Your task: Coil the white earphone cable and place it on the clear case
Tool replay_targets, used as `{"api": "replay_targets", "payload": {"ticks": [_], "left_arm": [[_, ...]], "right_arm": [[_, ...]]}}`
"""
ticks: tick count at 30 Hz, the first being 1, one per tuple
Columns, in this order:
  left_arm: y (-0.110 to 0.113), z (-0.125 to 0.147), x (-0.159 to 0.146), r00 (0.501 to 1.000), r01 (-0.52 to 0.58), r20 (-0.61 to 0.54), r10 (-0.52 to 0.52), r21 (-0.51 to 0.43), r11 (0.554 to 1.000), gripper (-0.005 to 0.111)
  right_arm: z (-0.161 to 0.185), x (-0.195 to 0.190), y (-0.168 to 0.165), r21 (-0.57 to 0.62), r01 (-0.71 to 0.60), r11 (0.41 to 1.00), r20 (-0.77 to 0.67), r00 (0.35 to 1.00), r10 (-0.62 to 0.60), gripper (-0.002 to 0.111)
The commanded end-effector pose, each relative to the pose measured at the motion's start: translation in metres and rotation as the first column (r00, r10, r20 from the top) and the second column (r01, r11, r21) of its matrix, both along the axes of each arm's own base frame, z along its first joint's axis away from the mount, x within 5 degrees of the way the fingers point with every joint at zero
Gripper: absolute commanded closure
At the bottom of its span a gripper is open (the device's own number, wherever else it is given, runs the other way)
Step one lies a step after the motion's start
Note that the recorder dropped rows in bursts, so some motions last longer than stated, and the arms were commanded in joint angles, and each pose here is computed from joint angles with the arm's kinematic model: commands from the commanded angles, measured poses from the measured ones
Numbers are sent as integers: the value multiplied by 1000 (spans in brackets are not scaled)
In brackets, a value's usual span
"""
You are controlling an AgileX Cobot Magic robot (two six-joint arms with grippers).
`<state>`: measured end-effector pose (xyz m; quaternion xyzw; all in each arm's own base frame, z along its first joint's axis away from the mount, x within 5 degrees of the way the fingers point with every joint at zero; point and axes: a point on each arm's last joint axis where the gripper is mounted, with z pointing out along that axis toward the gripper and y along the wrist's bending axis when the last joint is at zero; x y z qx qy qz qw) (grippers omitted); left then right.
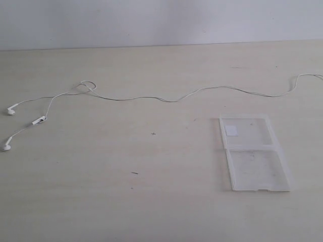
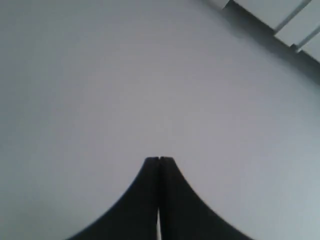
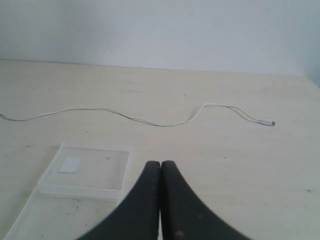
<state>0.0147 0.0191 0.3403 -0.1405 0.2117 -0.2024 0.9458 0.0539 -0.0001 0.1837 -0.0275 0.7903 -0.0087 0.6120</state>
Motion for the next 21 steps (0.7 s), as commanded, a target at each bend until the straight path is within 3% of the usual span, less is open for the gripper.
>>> {"api": "replay_targets", "payload": {"ticks": [1,5,8,9,13,15,18,21], "left_arm": [[-13,32,67,951,-6,-304,51,147,989,107],[-33,24,153,815,109,-573,88,301,947,107],[-48,-1,215,674,237,-722,159,415,878,107],[-54,-15,238,600,307,-779,182,435,847,107],[-70,-56,297,319,476,-931,181,322,819,107],[-80,-69,321,172,511,-954,247,300,805,107],[-100,-74,346,-1,548,-917,399,333,767,107],[-124,-67,365,-57,616,-832,552,406,675,107]], "right_arm": [[0,0,0,-3,2,1000,16,1000,-2,108],[0,0,0,-3,2,1000,16,1000,-2,108],[0,0,0,-4,2,1000,16,1000,-2,108],[0,0,0,-4,2,1000,16,1000,-2,108],[0,0,0,-4,2,1000,16,1000,-2,108],[0,0,0,-4,2,1000,16,1000,-2,108],[0,0,0,-4,2,1000,16,1000,-2,108],[0,0,0,-4,2,1000,16,1000,-2,108]]}}
